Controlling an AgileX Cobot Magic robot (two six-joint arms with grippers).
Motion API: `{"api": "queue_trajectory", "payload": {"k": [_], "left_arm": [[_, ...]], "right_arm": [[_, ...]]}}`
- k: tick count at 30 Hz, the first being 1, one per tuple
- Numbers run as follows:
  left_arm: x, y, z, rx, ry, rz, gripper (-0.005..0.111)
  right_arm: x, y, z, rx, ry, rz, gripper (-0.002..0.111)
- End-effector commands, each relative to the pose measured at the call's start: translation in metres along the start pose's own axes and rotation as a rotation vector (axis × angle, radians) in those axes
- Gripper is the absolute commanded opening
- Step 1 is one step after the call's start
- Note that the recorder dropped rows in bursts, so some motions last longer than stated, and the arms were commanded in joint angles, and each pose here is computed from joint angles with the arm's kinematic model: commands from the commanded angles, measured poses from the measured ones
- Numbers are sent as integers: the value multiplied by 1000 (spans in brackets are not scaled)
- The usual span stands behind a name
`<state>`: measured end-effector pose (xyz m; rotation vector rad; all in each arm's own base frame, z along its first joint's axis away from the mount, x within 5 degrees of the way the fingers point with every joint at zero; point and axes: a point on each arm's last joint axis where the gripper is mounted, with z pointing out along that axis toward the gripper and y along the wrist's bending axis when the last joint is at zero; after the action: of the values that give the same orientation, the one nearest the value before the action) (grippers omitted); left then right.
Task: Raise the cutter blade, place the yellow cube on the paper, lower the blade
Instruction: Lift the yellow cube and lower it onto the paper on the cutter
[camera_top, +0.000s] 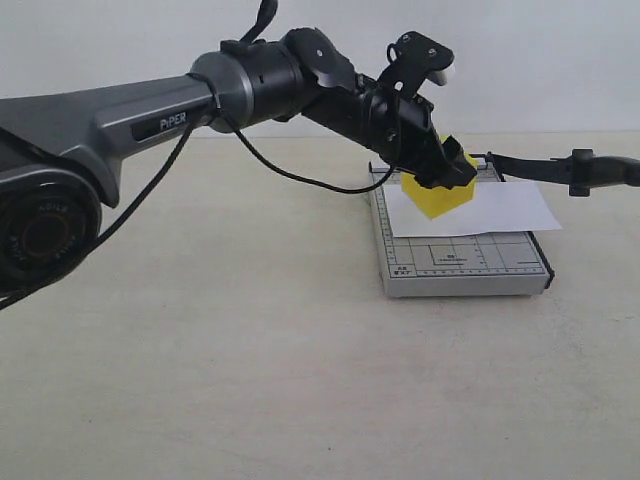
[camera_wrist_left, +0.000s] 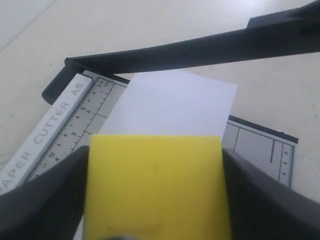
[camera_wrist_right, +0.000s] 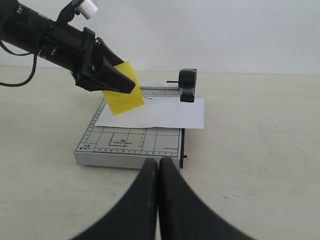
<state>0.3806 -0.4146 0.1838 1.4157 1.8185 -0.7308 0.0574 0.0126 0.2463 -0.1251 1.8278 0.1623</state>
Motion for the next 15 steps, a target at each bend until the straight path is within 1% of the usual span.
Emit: {"api": "queue_trajectory", "payload": {"k": [1,6,9,15], "left_arm": [[2,1,2,20,28,40,4],[7,1,7,20,34,58,4],[15,4,15,8,40,68,4],[14,4,15,5,29,60,4]], "right_arm": [[-1,0,-1,-4,-7,-6,0],[-1,0,-1,-4,-7,-6,0],[-1,0,-1,-4,-7,-6,0],[-1,0,-1,-4,-7,-6,0]]}}
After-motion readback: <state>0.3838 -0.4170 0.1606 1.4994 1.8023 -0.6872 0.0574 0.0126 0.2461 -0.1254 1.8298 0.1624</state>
